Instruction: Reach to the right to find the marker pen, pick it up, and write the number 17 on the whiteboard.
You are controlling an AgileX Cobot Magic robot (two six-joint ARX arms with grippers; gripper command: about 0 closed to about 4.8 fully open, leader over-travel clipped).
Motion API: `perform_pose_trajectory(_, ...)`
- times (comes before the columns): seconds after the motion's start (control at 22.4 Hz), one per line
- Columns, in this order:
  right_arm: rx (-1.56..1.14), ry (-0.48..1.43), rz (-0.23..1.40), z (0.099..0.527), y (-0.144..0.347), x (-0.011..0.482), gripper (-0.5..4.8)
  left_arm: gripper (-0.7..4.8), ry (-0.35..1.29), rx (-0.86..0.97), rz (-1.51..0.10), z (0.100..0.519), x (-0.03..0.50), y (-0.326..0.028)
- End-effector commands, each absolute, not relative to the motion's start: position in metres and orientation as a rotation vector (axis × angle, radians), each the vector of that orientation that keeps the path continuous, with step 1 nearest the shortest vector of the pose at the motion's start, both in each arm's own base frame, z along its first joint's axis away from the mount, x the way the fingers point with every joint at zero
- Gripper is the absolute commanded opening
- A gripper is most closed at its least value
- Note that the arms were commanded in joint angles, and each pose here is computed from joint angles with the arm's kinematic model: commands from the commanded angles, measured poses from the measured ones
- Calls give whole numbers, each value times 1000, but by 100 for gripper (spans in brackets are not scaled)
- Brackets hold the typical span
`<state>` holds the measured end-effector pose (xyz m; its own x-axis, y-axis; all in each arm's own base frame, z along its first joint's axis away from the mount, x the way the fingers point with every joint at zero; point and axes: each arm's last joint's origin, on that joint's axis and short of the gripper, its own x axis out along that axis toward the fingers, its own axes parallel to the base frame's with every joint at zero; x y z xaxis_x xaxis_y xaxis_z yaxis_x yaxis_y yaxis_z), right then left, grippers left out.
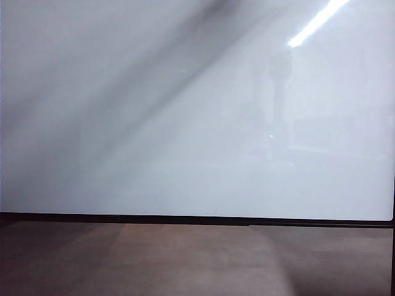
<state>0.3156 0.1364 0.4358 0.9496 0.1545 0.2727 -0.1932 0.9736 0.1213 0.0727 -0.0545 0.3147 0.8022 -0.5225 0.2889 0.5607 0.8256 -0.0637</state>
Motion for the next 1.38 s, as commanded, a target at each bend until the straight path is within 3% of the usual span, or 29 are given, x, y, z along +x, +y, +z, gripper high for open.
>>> perform_pose_trajectory(0.04,154,-260,122,437,129,317,-6,-5,-277,-152,-581,317,72,-54)
perform_pose_trajectory(0.71,167,-197,90,430,122,322,-6,-5,-275,-151,-580,317,73,-54)
perform_pose_trajectory(1.2,167,17,102,357,127,331,-6,-5,-275,-151,-580,317,73,-54)
perform_pose_trajectory(1.38,192,-23,150,361,128,328,-6,-5,-275,-151,-580,317,73,-54)
